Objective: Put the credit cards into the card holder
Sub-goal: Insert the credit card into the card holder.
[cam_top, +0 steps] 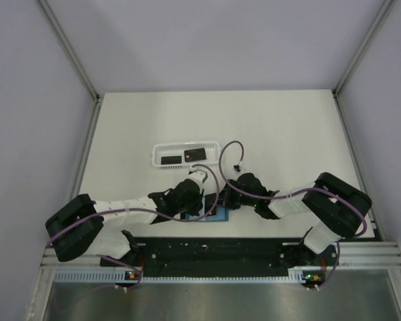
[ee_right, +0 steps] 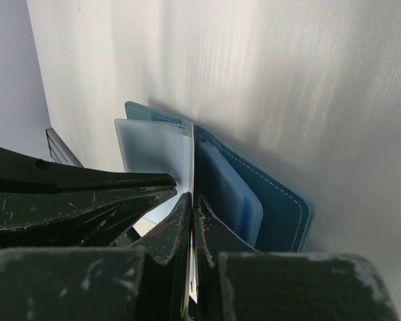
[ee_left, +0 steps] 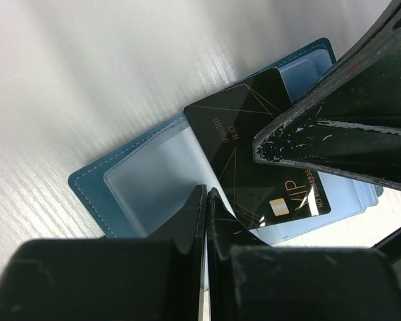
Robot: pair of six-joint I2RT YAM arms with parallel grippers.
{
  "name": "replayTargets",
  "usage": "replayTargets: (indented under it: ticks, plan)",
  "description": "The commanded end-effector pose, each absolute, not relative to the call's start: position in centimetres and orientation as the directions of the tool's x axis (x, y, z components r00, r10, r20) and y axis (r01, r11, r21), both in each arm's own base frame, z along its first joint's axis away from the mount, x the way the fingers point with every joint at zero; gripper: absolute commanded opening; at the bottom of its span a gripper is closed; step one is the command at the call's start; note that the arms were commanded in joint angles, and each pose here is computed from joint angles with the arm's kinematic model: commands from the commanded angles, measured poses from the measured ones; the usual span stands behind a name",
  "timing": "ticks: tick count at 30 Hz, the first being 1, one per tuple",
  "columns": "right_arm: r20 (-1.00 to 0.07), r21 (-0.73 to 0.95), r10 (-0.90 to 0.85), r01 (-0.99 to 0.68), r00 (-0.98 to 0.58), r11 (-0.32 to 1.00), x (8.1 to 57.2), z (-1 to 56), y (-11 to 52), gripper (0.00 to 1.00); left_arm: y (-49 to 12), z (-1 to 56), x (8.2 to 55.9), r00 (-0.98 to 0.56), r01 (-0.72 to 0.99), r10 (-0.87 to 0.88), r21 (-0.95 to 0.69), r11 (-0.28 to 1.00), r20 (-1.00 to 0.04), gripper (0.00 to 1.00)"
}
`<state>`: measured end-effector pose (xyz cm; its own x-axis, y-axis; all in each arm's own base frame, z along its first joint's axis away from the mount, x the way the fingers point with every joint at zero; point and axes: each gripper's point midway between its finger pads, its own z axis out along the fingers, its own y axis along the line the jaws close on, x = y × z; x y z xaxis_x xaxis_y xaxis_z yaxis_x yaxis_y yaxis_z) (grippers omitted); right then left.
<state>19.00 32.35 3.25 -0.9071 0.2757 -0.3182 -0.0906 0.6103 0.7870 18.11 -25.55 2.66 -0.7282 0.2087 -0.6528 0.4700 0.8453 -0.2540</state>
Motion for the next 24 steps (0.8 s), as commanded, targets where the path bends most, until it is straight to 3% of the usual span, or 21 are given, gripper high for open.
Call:
replayTargets:
  ticks: [1, 24]
  plan:
    - [-0.337, 0.792, 0.272, -0.116, -0.901, 0.599, 19.3, 3.9, 33.3, 0.00, -25.4, 3.3, 19.1, -0.717, 0.430, 0.158, -0.252, 0.867, -0.679, 0.00]
    - [-0.315, 0.757, 0.244, -0.088, -0.917, 0.648, 17.9, 3.2, 31.6, 0.00, -21.4, 1.3, 16.8, -0.773, 0.295, 0.056, -0.280, 0.913, -0.632, 0.00]
